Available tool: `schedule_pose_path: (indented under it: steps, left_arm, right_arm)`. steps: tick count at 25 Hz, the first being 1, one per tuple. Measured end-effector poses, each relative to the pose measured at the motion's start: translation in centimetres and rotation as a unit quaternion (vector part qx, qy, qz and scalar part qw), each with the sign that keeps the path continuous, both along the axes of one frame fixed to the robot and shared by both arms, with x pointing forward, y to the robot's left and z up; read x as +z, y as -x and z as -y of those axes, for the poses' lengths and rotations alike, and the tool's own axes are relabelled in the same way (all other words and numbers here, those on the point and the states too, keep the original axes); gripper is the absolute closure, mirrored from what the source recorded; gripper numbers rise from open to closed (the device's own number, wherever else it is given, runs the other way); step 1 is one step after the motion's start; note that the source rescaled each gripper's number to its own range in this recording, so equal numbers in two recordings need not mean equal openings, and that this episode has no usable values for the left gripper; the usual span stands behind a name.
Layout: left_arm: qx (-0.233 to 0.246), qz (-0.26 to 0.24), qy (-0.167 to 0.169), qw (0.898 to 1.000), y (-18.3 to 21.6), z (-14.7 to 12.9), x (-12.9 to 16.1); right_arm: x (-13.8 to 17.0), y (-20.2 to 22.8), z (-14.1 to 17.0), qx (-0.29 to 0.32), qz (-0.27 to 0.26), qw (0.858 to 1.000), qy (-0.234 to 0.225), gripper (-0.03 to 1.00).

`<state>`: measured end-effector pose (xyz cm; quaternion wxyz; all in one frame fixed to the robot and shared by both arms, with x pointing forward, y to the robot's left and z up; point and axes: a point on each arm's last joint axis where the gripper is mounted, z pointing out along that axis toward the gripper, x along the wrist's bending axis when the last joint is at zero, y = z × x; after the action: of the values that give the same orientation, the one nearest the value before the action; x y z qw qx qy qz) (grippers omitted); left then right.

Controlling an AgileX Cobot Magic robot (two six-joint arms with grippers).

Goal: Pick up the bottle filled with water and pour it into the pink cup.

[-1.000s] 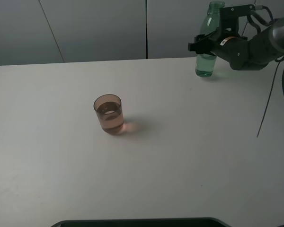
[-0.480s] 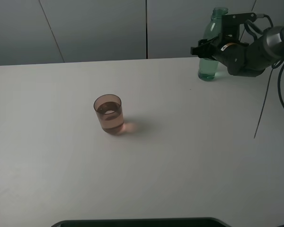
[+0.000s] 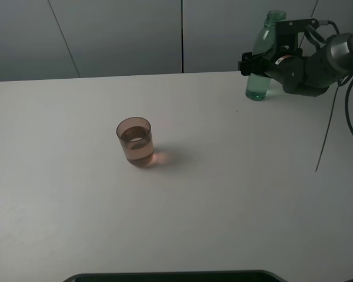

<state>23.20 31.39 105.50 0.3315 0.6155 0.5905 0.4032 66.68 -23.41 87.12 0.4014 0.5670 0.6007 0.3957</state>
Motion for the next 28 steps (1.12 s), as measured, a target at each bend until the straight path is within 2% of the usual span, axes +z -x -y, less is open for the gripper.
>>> schedule_pose_path:
  steps: [5, 11, 14, 17, 20, 23, 24, 25, 26, 28]
  left_arm:
    - [0.001, 0.000, 0.001, 1.000, 0.0, 0.0, 0.0]
    - [0.001, 0.001, 0.001, 1.000, 0.0, 0.0, 0.0]
    - [0.001, 0.001, 0.001, 1.000, 0.0, 0.0, 0.0]
    - [0.001, 0.000, 0.001, 1.000, 0.0, 0.0, 0.0]
    - [0.001, 0.000, 0.001, 1.000, 0.0, 0.0, 0.0]
    - [0.001, 0.000, 0.001, 1.000, 0.0, 0.0, 0.0]
    - [0.001, 0.000, 0.001, 1.000, 0.0, 0.0, 0.0]
    - [0.001, 0.000, 0.001, 1.000, 0.0, 0.0, 0.0]
    - [0.001, 0.000, 0.001, 1.000, 0.0, 0.0, 0.0]
    - [0.001, 0.000, 0.001, 1.000, 0.0, 0.0, 0.0]
  right_arm:
    - [2.8, 0.0, 0.0, 0.002, 0.018, 1.000, -0.007, -0.03]
    - [9.8, 0.9, -0.1, 0.009, 0.068, 0.997, -0.021, -0.03]
    - [13.7, 1.8, 0.0, 0.021, 0.098, 0.995, -0.015, -0.03]
    - [17.3, 3.3, 0.1, 0.037, 0.096, 0.995, -0.009, -0.03]
    - [21.3, 4.3, 1.2, 0.047, 0.031, 0.998, -0.020, -0.03]
    - [23.9, 5.6, 3.3, 0.052, -0.114, 0.991, -0.046, -0.03]
    - [24.4, 6.2, 3.9, 0.054, -0.162, 0.984, -0.050, -0.03]
    - [24.5, 7.0, 4.5, 0.055, -0.230, 0.970, -0.052, -0.03]
    - [24.6, 7.7, 5.0, 0.052, -0.275, 0.959, -0.047, -0.03]
    - [24.5, 9.1, 6.2, 0.030, -0.359, 0.933, -0.020, -0.03]
